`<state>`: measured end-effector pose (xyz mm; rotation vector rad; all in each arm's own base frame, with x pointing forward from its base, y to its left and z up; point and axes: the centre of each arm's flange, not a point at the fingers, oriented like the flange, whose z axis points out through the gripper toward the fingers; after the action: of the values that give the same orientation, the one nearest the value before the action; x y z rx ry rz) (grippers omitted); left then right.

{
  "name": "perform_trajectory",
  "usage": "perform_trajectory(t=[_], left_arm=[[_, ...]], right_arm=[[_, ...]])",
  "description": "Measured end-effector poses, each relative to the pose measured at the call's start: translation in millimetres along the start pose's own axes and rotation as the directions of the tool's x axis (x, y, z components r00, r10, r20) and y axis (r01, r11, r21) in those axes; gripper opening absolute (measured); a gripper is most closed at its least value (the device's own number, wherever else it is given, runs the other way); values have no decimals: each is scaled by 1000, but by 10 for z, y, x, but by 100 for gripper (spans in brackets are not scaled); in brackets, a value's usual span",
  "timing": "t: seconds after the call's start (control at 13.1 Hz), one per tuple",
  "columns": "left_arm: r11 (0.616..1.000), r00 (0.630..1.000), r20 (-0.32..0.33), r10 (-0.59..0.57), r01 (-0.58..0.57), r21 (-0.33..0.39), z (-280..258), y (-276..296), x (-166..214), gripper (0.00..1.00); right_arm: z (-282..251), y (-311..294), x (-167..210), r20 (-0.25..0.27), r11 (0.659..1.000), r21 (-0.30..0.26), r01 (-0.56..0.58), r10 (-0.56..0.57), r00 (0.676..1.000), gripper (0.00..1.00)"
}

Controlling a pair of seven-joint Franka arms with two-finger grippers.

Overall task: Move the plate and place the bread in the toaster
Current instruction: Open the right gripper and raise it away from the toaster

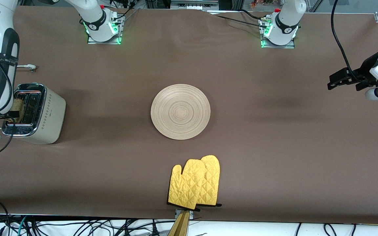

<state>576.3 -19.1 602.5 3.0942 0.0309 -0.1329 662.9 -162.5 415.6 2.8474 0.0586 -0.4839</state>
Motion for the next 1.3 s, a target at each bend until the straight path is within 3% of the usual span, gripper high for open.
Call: perform_trajectory(t=[0.31,0.46,0.99,1.3], left_arm=[[1000,1000,0,0,0,0,-1,-2,0,100],[1000,1000,0,0,0,0,-1,-3,0,100],[1000,1000,0,-1,1,0,-1,-7,1,100],[1000,1000,0,-1,1,0,-1,-8,1,100]], right_arm=[[-580,-19,-268,-113,985,174,3,17,993,100],[-772,-25,-410,-138,977,211,17,13,990,100],[-1218,-1207,-385,-173,963,180,199,-168,970,100],[-1468,-1398,-520,-231,944,169,283,-241,942,100]])
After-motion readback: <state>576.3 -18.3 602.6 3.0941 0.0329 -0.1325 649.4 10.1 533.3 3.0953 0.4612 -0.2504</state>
